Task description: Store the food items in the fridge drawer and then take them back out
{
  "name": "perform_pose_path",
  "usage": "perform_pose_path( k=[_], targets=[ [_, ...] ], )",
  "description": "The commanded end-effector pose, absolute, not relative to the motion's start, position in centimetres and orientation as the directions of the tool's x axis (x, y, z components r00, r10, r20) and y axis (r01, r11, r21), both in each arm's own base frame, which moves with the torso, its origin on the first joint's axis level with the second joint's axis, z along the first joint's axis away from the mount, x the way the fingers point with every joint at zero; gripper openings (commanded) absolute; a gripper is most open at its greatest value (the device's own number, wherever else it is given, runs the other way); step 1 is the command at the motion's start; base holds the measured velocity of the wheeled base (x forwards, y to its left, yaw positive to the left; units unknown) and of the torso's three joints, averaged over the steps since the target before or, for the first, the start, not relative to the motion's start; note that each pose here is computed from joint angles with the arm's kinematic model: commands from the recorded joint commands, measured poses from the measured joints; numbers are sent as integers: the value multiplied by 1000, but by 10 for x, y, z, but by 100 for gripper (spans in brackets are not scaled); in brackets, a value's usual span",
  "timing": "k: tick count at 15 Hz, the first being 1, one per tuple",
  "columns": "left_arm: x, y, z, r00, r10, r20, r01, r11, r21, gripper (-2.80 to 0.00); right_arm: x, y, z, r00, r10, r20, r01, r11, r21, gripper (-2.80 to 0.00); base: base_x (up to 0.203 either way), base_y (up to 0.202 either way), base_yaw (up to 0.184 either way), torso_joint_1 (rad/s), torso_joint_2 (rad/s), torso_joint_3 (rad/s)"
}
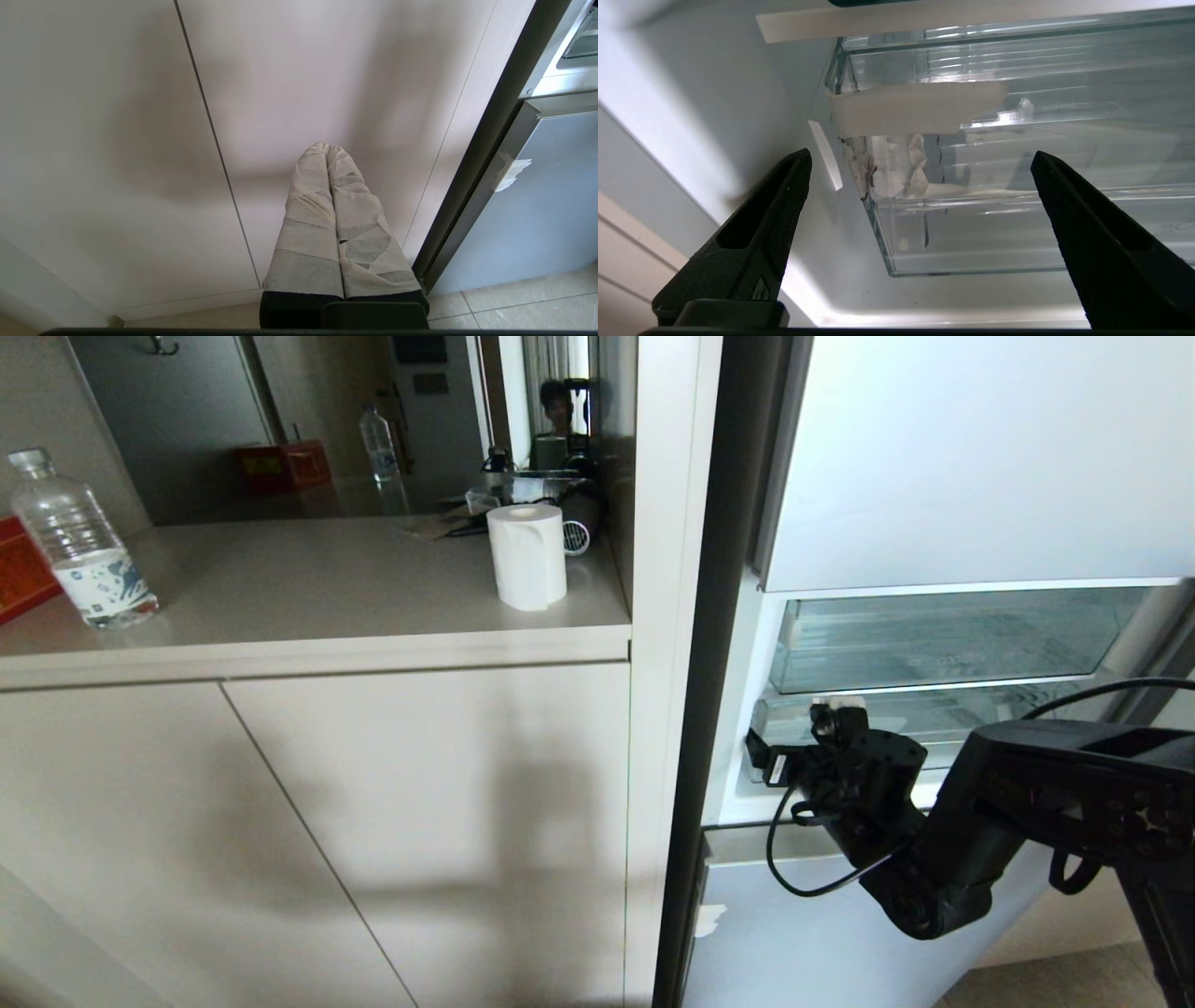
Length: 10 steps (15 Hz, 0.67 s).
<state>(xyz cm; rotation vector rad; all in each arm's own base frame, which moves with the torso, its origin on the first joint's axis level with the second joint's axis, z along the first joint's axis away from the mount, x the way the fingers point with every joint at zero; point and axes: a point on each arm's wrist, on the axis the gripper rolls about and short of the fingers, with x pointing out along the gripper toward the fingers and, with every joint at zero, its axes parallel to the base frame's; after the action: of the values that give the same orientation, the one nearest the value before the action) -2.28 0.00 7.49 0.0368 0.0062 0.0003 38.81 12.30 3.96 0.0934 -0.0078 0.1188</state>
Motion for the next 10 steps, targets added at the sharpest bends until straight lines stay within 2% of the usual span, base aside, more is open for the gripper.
perform_pose_path(
  k=[1,10],
  targets=[
    [-23,0,75,1000,2,-8,-1,999,37,-280,393,125,36,993,119,25,-121,988,95,0,0,0,0,0,0,0],
    [-23,0,75,1000,2,-8,-1,999,37,-280,397,126,40,992,119,39,-122,988,97,0,0,0,0,0,0,0]
  ],
)
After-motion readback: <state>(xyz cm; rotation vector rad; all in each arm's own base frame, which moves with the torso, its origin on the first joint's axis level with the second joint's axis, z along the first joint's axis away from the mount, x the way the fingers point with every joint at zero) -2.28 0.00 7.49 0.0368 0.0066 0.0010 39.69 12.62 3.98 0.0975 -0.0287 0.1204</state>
